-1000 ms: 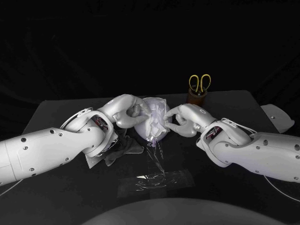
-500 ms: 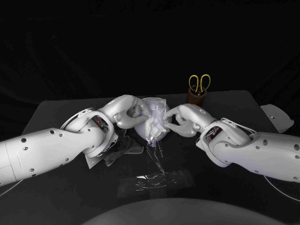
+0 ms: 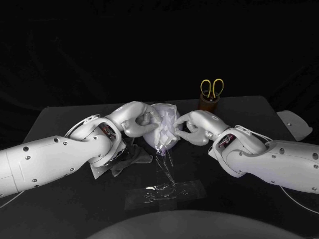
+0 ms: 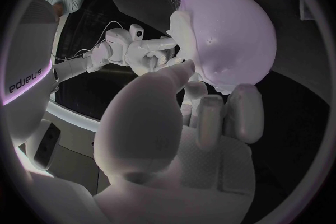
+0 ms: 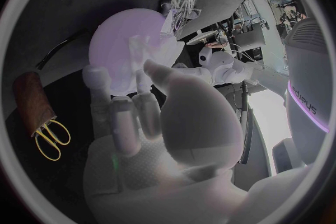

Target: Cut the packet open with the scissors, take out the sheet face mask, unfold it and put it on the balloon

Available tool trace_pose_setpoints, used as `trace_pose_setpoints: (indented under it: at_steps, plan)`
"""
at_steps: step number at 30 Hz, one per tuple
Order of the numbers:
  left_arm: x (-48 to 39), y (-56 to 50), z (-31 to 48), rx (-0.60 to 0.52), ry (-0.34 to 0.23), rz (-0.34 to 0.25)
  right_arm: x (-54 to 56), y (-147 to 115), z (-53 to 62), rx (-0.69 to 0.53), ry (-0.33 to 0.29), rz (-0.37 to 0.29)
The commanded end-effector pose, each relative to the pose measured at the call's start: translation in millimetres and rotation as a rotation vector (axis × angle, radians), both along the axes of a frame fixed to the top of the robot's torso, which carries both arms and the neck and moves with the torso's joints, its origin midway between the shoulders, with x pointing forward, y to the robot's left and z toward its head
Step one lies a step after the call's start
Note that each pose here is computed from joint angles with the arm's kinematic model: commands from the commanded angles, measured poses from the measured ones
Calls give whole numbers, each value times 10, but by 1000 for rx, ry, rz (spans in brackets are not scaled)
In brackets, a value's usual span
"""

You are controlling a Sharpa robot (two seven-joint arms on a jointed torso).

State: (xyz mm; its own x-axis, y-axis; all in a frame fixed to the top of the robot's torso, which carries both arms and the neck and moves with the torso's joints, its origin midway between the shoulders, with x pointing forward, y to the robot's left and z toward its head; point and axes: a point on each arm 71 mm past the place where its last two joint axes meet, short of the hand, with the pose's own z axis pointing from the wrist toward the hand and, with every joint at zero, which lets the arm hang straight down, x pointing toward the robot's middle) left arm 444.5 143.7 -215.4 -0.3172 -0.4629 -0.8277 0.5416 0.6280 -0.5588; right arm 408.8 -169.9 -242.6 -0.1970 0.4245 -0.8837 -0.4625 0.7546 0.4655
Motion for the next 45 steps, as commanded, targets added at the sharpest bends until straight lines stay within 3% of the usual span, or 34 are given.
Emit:
trace_pose_setpoints:
  at_steps: [1, 24, 40, 45]
  plan:
    - [-4, -20, -6, 17, 5, -13, -10, 13, -18, -18, 10, 11]
    - [16, -12, 6, 15, -23, 9, -7, 11, -18, -19, 11, 10]
    - [-14, 8, 75, -52, -71, 20, -1, 2, -21, -21, 10, 7]
    - [-43, 31, 92, -75, -62, 23, 1, -2, -22, -22, 11, 6]
